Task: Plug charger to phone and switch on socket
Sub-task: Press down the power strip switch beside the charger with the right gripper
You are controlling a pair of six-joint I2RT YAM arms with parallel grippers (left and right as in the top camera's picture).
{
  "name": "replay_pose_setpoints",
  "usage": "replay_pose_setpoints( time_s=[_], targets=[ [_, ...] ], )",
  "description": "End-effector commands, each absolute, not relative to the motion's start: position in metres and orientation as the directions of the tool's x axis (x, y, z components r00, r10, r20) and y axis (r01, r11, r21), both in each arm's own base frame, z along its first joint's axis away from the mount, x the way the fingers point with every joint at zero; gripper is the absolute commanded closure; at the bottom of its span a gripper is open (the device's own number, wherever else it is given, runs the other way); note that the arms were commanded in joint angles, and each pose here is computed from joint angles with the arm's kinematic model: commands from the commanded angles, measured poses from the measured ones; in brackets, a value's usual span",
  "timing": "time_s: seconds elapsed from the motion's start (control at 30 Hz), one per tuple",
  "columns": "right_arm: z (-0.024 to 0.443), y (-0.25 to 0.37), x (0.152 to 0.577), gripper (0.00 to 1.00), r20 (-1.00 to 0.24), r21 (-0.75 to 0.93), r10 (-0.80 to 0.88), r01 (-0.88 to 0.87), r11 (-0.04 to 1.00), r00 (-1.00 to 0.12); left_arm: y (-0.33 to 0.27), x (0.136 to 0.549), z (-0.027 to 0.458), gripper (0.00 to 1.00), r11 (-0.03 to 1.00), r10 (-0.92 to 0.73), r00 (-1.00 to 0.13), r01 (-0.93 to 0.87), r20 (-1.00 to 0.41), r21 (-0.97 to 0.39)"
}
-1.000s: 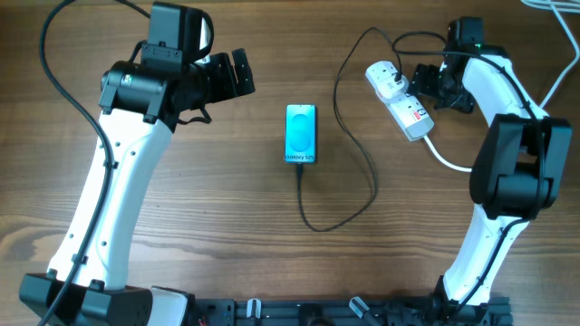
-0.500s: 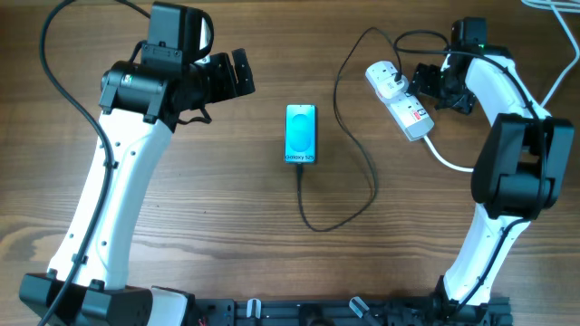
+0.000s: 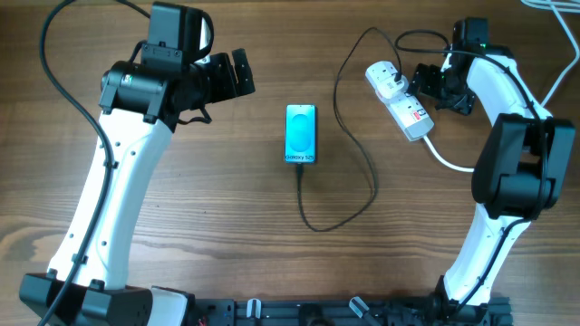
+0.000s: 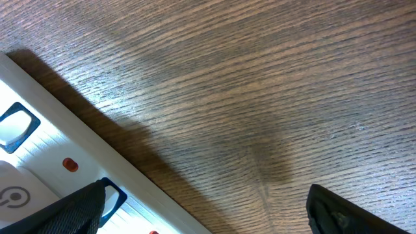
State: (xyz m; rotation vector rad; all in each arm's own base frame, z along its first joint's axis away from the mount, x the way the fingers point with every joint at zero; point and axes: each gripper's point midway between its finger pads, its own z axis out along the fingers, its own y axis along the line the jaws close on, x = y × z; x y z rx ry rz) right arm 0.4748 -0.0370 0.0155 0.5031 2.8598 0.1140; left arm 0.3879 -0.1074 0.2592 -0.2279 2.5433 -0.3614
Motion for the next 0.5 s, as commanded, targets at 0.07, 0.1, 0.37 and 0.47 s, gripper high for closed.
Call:
replay_pose_setpoints(
  time_s=[0.07, 0.1, 0.37, 0.47],
  targets=[
    [-0.0176, -0.0152, 0.4533, 0.0, -0.121, 0.143, 0.304, 0.286, 0.947, -0.945, -0.1048, 0.3884, 0.2569, 0.0, 0.95, -0.245, -0.83, -0.103, -0.501, -0.295],
    [-0.0177, -0.0134, 0.4539, 0.0, -0.122, 0.154, 0.302, 0.283, 0.947, -0.945, -0.1047, 0.3883, 0.2569, 0.0, 0.95, -0.245, -0.83, -0.103, -0.501, -0.295],
    [-0.0173, -0.0065, 0.4506, 0.0, -0.098, 0.188, 0.304, 0.282, 0.941, -0.948, -0.1048, 0.3884, 0.2569, 0.0, 0.95, -0.245, -0.83, -0.103, -0.501, -0.295],
    [-0.0178, -0.0064, 0.4471, 0.0, -0.084, 0.184, 0.304, 0.285, 0.941, -0.949, -0.1048, 0.3884, 0.2569, 0.0, 0.95, -0.245, -0.83, -0.103, -0.501, -0.295]
  ],
)
